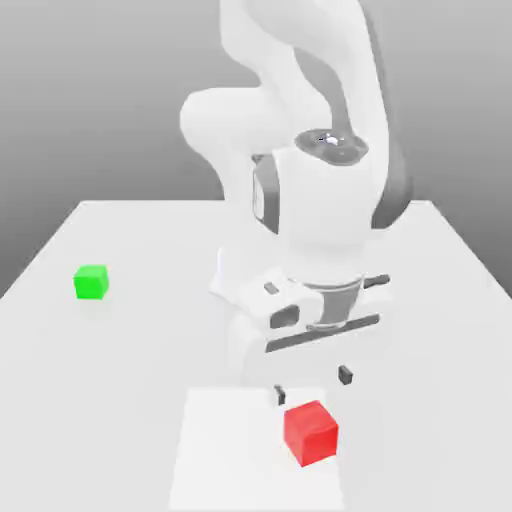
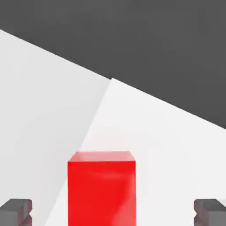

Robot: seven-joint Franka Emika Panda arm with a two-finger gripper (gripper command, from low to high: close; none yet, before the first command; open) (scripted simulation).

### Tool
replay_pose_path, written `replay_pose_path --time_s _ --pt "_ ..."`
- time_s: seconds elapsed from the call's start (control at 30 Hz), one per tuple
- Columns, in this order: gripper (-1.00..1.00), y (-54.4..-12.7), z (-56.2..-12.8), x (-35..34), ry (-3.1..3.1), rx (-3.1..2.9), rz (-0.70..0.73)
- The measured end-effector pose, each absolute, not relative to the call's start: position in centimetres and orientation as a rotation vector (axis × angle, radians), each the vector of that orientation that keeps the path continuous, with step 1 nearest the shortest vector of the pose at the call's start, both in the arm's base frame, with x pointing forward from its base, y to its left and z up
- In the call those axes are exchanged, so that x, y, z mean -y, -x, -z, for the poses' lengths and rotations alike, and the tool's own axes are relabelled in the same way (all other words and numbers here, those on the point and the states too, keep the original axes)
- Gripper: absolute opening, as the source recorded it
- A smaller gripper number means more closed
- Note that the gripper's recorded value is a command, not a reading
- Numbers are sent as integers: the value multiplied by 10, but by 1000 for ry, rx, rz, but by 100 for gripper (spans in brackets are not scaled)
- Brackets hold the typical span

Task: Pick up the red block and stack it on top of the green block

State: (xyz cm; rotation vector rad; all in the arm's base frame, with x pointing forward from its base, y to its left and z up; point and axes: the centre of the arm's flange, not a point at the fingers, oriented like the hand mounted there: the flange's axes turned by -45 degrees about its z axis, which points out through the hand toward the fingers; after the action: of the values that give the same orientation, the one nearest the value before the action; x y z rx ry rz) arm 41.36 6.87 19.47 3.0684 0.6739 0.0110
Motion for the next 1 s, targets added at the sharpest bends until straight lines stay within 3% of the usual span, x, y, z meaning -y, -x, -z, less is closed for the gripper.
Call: replay_pose_path --time_s 0.13,0.17,0.4,0.63,0.8,1.0 --pt "0 -412 -158 -69 -3070 -676 -5" --pt "-100 -411 -149 -69 -3069 -678 -3" --pt "-100 -411 -147 -69 -3068 -678 -2" --pt "-100 -411 -203 -68 -3068 -675 -2" --pt "-100 -394 -215 73 -3099 -2 25" --pt "-100 -313 -228 214 -2952 832 46"
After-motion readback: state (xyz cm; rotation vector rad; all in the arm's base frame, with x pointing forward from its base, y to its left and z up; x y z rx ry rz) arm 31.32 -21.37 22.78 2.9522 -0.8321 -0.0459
